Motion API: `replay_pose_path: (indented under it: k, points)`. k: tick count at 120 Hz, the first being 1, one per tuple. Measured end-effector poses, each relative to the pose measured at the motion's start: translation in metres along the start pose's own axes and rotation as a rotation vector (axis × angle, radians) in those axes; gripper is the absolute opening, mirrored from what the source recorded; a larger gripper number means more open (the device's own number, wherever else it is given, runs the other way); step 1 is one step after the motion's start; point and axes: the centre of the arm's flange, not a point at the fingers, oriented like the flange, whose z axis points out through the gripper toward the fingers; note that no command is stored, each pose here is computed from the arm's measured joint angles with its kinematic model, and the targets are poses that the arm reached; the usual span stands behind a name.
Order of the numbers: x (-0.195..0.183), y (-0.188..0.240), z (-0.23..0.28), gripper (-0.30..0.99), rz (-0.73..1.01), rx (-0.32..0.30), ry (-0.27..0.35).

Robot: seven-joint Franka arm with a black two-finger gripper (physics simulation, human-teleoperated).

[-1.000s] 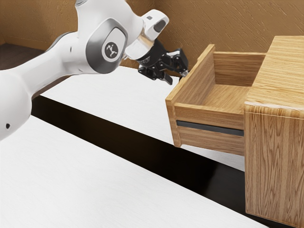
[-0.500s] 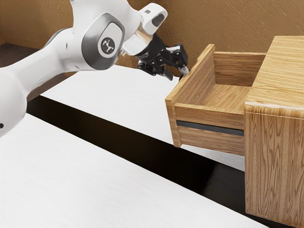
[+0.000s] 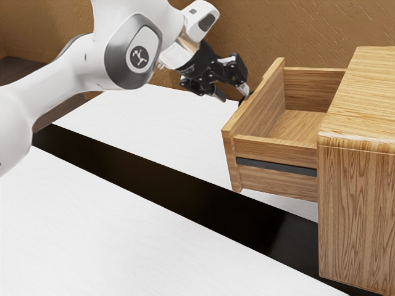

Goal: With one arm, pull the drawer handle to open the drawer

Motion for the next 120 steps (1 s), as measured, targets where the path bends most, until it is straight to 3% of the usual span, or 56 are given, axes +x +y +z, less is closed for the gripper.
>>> replay_pose_path:
  k: [72,88,99,104,107,114,120]
  points:
    - [-0.003,0.018,-0.042,0.36,0.023,-0.028,0.047]
    - [-0.016,0.044,-0.091,0.36,0.063,-0.054,0.086]
    - [-0.037,0.075,-0.156,0.36,0.141,-0.039,0.164]
    - [-0.056,0.096,-0.184,0.41,0.202,-0.003,0.210]
    - [-0.082,0.131,-0.184,0.44,0.273,-0.005,0.196]
    - [-0.198,0.250,-0.157,0.50,0.528,-0.088,0.073]
    - [-0.300,0.309,-0.131,0.53,0.683,-0.114,-0.043]
